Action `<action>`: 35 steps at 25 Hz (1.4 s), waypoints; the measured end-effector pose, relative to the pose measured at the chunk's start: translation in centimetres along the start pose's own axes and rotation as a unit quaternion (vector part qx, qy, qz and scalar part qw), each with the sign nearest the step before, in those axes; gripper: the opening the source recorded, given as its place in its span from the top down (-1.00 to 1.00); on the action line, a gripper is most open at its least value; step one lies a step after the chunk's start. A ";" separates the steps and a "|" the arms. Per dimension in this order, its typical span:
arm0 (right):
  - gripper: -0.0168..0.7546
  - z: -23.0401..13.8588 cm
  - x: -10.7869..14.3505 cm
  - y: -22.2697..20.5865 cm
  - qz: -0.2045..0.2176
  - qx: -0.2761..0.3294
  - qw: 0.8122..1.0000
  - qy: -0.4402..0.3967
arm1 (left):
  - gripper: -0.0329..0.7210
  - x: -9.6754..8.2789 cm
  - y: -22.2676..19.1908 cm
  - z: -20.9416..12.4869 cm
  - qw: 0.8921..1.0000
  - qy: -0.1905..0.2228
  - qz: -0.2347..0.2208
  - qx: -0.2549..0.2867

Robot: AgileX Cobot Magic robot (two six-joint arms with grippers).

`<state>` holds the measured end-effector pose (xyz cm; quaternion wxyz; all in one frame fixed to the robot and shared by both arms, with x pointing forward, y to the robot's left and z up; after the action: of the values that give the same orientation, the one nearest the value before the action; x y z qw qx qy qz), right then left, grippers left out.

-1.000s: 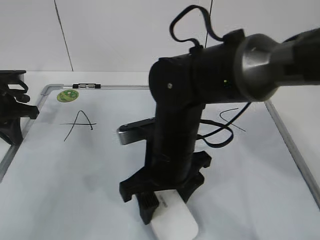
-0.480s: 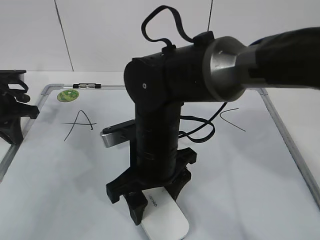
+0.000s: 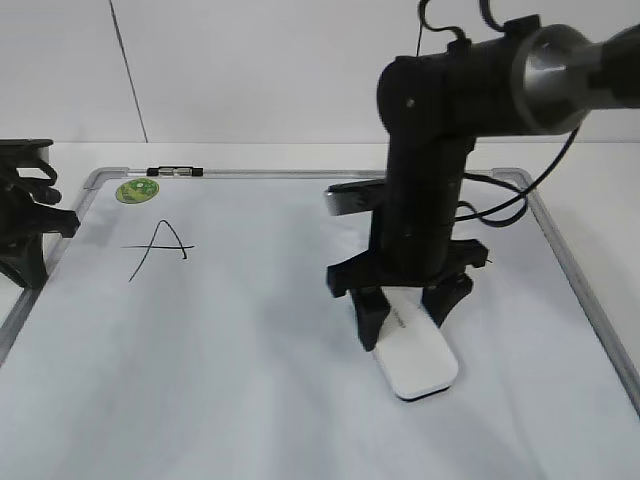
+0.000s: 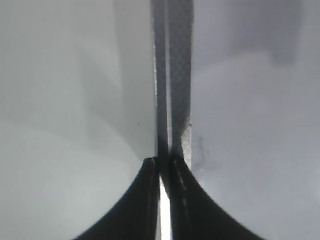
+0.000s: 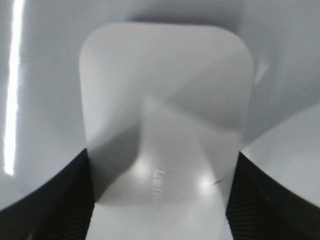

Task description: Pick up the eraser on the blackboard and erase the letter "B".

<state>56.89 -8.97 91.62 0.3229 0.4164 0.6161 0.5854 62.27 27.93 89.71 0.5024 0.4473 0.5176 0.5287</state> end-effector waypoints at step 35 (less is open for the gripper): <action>-0.42 -3.5 13.7 -1.6 -0.005 0.006 0.984 0.179 | 0.86 0.0 0.0 0.0 1.000 -0.001 0.002 0.002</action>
<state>47.48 1.69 91.60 0.2080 0.3037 0.6695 0.6452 62.22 27.97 89.70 0.5014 0.4496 0.5172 0.5282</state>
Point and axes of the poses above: a point on each arm's last joint axis where the gripper is mounted, y pointing back along that axis away from the gripper, x along the wrist's bending axis when the last joint is at zero, z = x × y, the point moved 3 cm from there along -y, pointing out along that axis toward the gripper, and after that the axes turned 7 degrees about y, right-handed, at the moved point
